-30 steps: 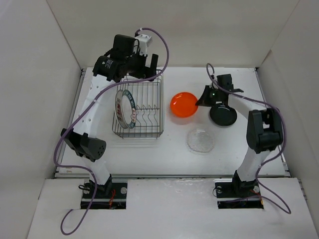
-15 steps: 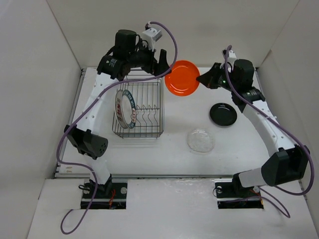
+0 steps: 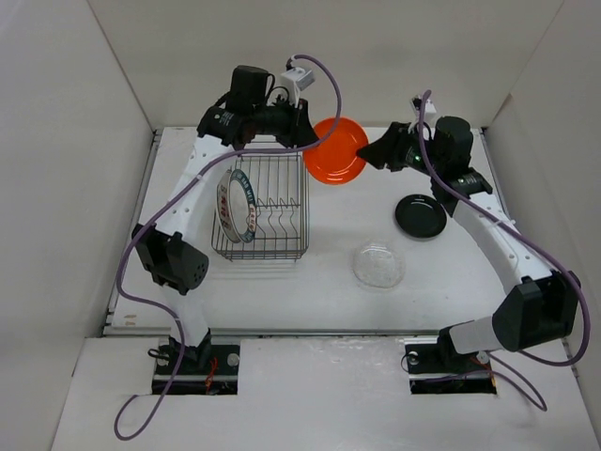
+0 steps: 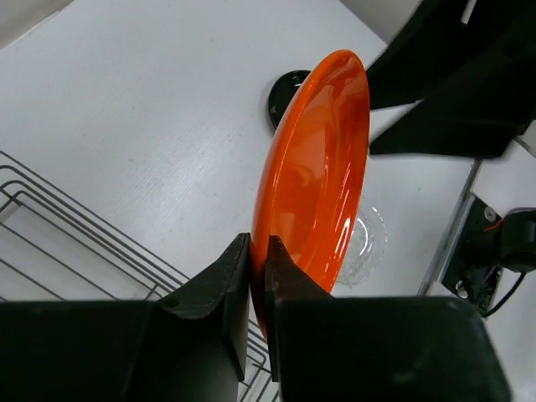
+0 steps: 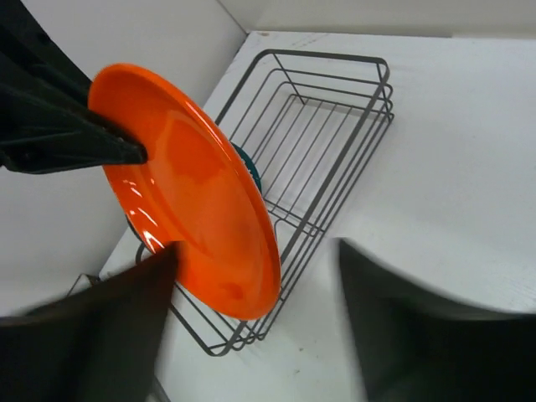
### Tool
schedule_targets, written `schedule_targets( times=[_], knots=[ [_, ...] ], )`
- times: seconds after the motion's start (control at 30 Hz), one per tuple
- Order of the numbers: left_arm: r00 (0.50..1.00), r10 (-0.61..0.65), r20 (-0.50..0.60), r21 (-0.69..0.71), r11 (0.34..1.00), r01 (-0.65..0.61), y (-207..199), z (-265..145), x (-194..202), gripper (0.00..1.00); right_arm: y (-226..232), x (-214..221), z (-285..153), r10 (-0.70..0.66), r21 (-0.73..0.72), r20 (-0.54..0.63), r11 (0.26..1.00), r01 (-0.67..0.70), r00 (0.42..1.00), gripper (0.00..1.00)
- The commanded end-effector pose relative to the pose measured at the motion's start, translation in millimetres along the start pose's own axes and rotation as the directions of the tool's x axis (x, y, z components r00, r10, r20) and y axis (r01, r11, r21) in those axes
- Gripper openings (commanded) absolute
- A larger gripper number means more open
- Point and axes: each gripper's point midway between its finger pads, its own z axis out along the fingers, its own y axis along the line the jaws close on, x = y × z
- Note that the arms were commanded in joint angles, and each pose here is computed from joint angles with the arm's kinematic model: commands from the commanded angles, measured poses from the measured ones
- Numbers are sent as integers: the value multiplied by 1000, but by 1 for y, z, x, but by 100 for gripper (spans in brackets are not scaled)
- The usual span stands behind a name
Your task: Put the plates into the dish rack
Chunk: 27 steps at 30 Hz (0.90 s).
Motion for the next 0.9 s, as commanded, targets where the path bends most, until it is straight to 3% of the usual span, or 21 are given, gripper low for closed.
schedule_targets(
  times=[0.0,0.03,0.1,0.17,0.23,0.27,0.37,0.63,0.77,0.87],
  knots=[
    [994,68,83,-48,997,-64,-17,-30,-22,0,43,-31,-6,-51,-114,107,991,63,993,88],
    [991,69,112,-109,992,-57,-19,-45,-30,0,36,-31,-5,-40,-74,110,996,49,993,100],
    [988,75,139,-221,974,-43,-12,-64,-36,0,20,-22,-4,-32,-2,80,999,32,996,100],
    [987,41,155,-425,905,29,7,-93,-35,0,-1,-21,-6,-28,117,82,993,19,996,100],
    [990,17,142,-562,825,67,25,-114,-25,0,-14,-12,-8,-23,208,30,978,16,999,100],
    [992,-22,122,-676,730,100,44,-130,-10,0,-21,-8,-8,-26,258,19,966,20,999,100],
    [992,-115,53,-802,586,111,67,-150,31,0,-24,0,-10,-14,304,-8,953,16,1000,100],
    [954,-292,-70,-898,435,68,87,-151,109,0,-38,18,-12,11,345,-29,939,-1,1000,100],
    [945,-316,-82,-901,429,66,92,-144,116,0,-39,22,-13,12,346,-30,938,-1,999,100],
    [941,-327,-86,-920,389,51,103,-141,120,0,-41,25,-16,14,357,-33,934,-2,999,100]
  ],
)
